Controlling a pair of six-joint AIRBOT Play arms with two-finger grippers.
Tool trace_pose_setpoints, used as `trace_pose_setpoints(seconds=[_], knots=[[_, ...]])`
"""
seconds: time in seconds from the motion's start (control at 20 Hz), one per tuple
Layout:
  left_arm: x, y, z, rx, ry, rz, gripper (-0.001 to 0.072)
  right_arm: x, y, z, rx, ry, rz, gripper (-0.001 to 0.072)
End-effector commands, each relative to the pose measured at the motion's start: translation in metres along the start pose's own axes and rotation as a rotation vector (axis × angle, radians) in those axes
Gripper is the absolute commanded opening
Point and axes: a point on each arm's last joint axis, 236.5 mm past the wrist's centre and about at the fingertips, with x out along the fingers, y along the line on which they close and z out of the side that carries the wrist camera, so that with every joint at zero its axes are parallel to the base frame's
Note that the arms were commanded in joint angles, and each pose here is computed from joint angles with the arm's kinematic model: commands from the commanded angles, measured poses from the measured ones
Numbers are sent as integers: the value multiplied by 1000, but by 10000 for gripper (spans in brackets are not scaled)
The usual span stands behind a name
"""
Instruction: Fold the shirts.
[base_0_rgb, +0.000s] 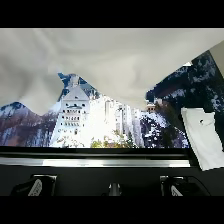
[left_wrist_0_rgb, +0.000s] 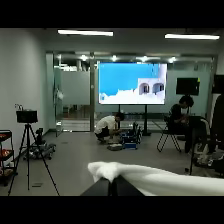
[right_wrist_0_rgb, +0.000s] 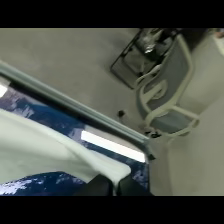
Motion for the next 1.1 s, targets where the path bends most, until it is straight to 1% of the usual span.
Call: trace_pose_setpoints(seconds=[0.0,0.2,0.25,0.35,0.55,0.7,0.8,0.9,1.0,1.05], knots=[[-28,-11,11,-20,4,4,26,-75,-38,14,25,-91,-123,19],[-28,-12,2,-20,41,2,25,-67,-33,7,23,-53,-103,19],[-24,-10,-6,-20,75,4,26,-57,-29,-3,13,-1,-88,19],[-11,-4,-47,-35,231,1,25,-22,-12,-36,-28,168,-26,19],[17,24,-204,-152,706,5,25,80,55,-107,-48,466,170,20],[25,49,-351,-267,986,38,25,163,131,-205,-84,740,335,20],[24,64,-445,-344,1105,88,26,220,180,-262,-70,816,386,20],[24,75,-518,-385,1191,129,26,266,223,-295,82,838,386,22],[32,82,-566,-373,1240,126,25,294,270,-307,312,840,424,22],[39,85,-584,-384,1240,135,25,302,289,-307,379,824,463,22]])
